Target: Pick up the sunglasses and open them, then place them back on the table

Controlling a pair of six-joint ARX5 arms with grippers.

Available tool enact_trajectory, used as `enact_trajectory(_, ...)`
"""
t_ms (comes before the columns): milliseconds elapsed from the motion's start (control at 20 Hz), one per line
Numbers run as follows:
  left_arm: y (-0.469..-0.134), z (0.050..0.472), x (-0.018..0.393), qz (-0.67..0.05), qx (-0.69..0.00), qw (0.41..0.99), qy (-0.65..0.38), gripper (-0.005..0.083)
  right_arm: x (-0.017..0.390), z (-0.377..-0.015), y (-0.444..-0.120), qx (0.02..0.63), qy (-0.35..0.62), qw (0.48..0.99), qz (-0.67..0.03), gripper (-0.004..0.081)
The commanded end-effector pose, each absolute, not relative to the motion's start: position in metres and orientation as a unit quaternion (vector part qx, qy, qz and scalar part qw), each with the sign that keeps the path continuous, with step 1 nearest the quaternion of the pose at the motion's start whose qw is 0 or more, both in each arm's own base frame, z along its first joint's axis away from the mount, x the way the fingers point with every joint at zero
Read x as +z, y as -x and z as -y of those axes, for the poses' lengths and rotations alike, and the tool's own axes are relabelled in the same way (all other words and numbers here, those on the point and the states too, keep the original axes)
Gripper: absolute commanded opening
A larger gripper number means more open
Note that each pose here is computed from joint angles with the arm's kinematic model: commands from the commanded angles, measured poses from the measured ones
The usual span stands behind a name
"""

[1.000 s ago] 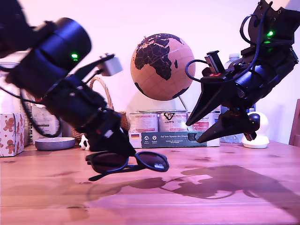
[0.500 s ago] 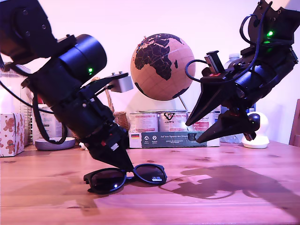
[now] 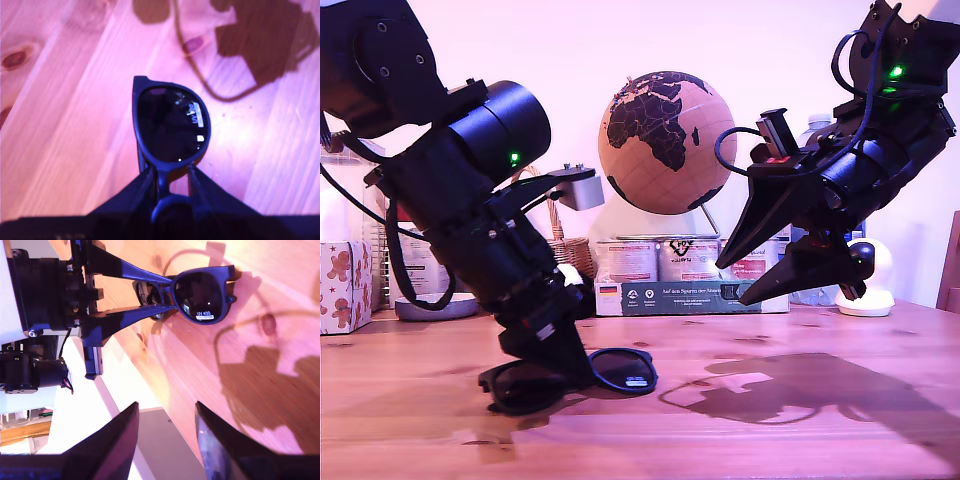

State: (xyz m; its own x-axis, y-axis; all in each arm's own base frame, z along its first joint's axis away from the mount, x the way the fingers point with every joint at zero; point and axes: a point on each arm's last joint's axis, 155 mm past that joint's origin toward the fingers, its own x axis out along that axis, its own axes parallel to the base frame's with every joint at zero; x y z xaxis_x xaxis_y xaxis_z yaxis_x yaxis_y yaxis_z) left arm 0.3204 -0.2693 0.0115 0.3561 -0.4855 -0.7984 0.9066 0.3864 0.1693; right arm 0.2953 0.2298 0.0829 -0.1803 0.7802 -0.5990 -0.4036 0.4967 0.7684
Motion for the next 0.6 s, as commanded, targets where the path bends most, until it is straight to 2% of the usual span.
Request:
enact_trajectory(0, -0.312, 0.265, -0.01, -0.359, -0.462, 0.745, -0.319, 0.0216, 0.085, -0.232, -0.298, 0.48, -0.153, 0.623, -0.598, 0.0318)
enact_trajectory(200, -0.309, 0.259, -0.026, -0.383, -0.457, 0.734, -0.326, 0.0213, 0.085, -0.232, -0.298, 0.48, -0.153, 0.623, -0.598, 0.0318)
enact_trajectory(400, -0.312, 0.265, -0.018, -0.381, -0.459, 0.733, -0.327, 0.0046, 0.085, -0.232, -0.298, 0.48, -0.153, 0.623, -0.598, 0.0318)
enact_trajectory(550, -0.311, 0.265, -0.017, -0.379, -0.467, 0.725, -0.335, -0.0014, 0.085, -0.232, -0.298, 0.48, -0.153, 0.623, -0.598, 0.0318)
